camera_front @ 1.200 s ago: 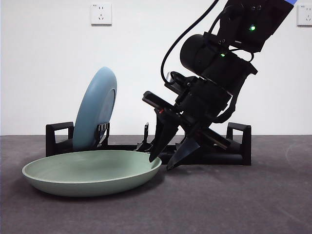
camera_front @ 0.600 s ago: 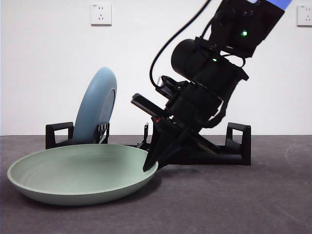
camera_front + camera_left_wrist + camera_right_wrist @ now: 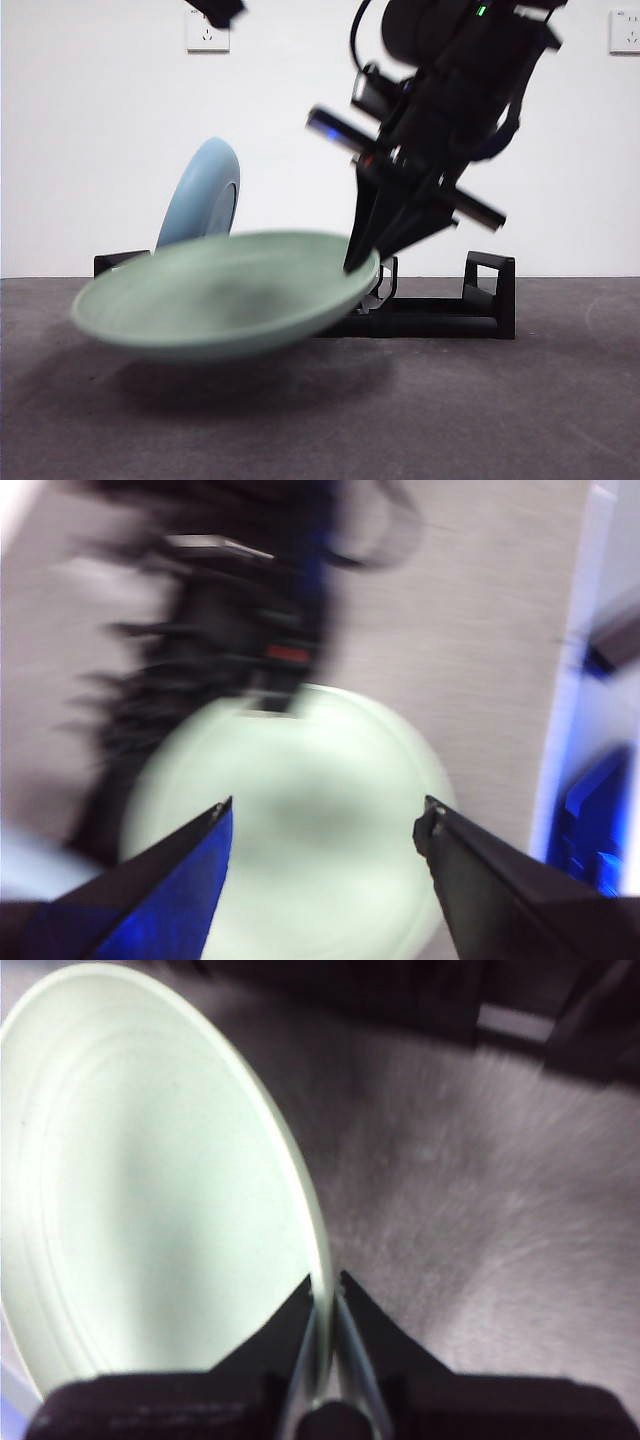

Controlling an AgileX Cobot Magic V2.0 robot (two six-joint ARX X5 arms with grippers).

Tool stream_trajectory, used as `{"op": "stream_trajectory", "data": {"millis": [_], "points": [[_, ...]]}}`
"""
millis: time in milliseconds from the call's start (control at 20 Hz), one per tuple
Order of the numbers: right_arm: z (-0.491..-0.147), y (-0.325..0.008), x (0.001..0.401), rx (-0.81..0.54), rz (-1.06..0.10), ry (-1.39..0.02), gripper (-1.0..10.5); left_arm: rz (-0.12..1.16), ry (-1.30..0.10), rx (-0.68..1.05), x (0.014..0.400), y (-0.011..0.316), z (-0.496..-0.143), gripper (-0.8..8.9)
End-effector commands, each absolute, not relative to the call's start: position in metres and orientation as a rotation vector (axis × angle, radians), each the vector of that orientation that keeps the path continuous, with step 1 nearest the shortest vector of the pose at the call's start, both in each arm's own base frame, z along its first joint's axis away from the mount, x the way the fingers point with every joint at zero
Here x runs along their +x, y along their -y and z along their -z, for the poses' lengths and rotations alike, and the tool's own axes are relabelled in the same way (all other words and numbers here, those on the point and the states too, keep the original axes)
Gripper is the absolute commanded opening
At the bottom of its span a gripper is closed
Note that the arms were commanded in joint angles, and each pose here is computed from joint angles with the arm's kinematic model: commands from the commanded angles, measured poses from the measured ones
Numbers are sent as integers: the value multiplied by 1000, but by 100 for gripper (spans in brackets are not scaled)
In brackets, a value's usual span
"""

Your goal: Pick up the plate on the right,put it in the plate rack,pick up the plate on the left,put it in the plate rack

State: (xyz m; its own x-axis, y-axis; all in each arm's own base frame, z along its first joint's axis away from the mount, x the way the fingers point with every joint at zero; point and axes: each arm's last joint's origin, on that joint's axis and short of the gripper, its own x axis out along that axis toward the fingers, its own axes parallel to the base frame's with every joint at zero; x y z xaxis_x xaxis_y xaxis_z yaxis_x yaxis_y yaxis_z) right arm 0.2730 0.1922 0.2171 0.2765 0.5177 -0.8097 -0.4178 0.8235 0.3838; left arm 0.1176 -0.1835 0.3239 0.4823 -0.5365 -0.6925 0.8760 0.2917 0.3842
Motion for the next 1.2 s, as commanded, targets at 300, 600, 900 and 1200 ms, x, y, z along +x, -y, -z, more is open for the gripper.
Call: {"op": "stream_trajectory", "data": {"millis": [300,600,900,1200], "points": [[-247,-144,264,132,-544,-1147,-15,1022,-576,1011,106,233,-283,314],[-264,-125,255,228,-648,-1163,-16,969,-621,1109,112,257,-254,314],[-273,-121,244,222,-675,-1171,-15,953,-578,1103,114,261,-254,99],[-285,-111,239,236,-666,-1117,-16,1026,-585,1124,112,261,-253,-8]]}}
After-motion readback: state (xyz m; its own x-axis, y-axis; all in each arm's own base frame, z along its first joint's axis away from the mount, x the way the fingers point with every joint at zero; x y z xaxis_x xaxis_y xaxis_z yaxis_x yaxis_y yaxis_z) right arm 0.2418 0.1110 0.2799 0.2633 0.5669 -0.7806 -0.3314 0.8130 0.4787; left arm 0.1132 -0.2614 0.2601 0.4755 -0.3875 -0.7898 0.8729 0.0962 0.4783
